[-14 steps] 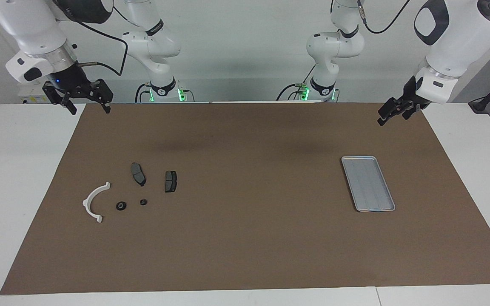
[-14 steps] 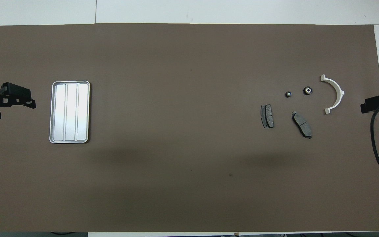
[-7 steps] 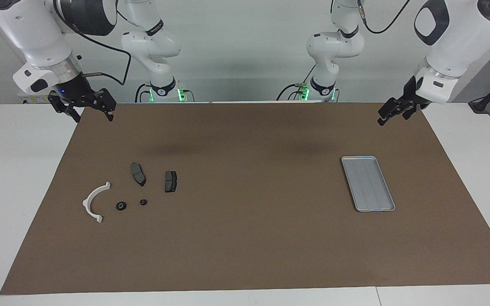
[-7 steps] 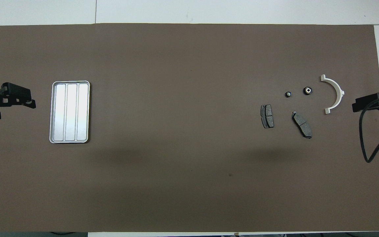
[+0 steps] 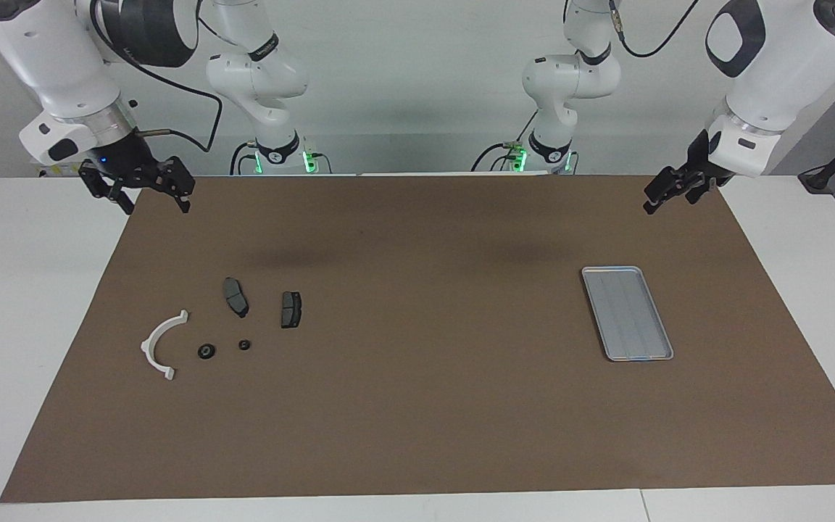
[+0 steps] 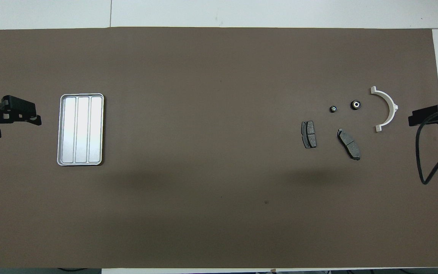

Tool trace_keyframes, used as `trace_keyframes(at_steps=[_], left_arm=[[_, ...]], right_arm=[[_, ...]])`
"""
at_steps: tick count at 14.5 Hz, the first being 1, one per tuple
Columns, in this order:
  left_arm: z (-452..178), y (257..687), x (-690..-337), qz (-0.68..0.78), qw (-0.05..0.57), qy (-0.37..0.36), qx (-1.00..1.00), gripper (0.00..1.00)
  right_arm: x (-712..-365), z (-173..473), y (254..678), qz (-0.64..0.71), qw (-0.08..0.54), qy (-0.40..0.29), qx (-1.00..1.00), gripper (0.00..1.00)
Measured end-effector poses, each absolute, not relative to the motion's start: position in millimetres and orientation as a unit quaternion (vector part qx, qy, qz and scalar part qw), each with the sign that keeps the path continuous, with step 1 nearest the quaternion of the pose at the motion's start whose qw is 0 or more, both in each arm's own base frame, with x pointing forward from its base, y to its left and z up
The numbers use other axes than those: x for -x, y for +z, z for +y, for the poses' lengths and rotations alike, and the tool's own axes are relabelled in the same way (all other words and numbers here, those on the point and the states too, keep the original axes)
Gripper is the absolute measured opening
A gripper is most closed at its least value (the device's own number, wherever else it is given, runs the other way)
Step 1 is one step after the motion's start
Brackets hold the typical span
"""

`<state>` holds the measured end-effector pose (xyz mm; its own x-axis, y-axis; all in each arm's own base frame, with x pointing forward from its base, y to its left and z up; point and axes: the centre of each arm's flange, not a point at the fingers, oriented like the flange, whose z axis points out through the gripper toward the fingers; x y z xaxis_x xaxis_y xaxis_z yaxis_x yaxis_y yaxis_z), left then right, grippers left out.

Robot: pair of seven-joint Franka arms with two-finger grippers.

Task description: Place bearing gear from tray to pile

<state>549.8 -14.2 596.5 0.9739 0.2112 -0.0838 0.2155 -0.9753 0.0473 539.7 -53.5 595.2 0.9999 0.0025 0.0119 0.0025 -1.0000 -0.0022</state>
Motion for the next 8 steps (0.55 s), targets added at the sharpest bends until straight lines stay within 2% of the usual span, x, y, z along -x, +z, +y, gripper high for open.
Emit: trace_keyframes(at_steps=[8], left_arm=[[-14.2,596.5,-549.8,0.107,0.028,-0.039,-0.993,1.00]], right_arm=[[-538.8,-54.8,586.4,0.008,0.002,-0.002,1.000,1.00]])
